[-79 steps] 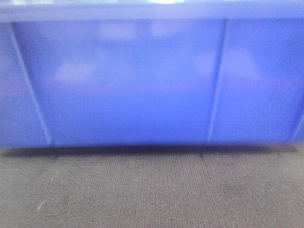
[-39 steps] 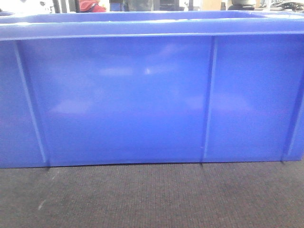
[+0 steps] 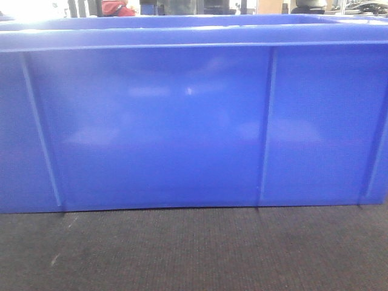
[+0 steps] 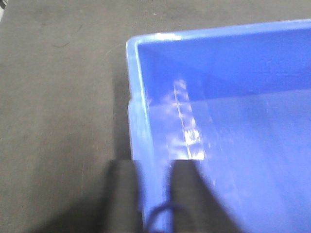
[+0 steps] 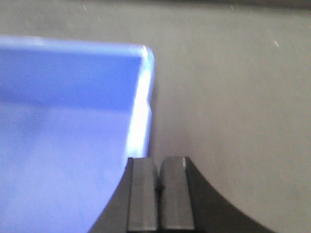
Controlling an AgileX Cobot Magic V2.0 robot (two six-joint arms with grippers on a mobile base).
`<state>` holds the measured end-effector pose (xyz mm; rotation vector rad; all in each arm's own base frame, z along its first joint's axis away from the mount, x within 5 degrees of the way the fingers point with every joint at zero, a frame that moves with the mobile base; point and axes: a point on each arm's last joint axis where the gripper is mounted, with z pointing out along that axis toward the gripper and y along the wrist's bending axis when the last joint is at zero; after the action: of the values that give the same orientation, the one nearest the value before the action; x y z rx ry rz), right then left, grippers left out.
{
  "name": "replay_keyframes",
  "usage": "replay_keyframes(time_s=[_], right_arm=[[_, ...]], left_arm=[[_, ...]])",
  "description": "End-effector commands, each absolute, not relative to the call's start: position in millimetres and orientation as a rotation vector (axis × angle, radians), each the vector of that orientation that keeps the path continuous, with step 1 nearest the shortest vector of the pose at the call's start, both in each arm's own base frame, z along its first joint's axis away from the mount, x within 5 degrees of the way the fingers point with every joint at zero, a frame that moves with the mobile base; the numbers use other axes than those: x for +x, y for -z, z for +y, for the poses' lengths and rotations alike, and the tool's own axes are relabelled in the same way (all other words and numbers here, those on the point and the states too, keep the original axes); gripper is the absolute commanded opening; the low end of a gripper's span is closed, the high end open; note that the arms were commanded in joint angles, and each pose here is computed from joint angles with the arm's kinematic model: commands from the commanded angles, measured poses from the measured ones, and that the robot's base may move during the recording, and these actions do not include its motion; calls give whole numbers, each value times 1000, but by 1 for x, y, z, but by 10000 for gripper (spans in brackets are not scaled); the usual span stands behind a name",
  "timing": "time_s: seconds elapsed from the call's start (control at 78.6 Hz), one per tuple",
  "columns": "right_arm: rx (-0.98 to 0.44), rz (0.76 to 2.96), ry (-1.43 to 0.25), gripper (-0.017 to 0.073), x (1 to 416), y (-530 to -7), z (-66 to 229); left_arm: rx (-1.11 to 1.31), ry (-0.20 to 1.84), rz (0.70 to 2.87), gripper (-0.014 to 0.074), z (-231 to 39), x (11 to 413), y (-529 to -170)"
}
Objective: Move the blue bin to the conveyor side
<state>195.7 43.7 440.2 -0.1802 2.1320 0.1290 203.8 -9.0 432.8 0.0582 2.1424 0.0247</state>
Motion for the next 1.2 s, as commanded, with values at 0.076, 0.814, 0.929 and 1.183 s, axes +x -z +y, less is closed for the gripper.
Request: replay_keyframes(time_s=[0.076, 0.814, 0.929, 1.183], right_arm=[[-191, 2039, -105, -88, 155, -405, 32], [-167, 1611, -155, -88, 45, -303, 8], [-166, 1598, -157, -88, 45, -304, 8], [-165, 1584, -158, -88, 45, -306, 8]], left_arm=[[54, -10, 2031, 1, -6, 159, -411], [67, -54, 1582, -20, 4, 24, -307], [64, -53, 1552, -20, 4, 18, -307], [63, -53, 1543, -20, 4, 17, -308]])
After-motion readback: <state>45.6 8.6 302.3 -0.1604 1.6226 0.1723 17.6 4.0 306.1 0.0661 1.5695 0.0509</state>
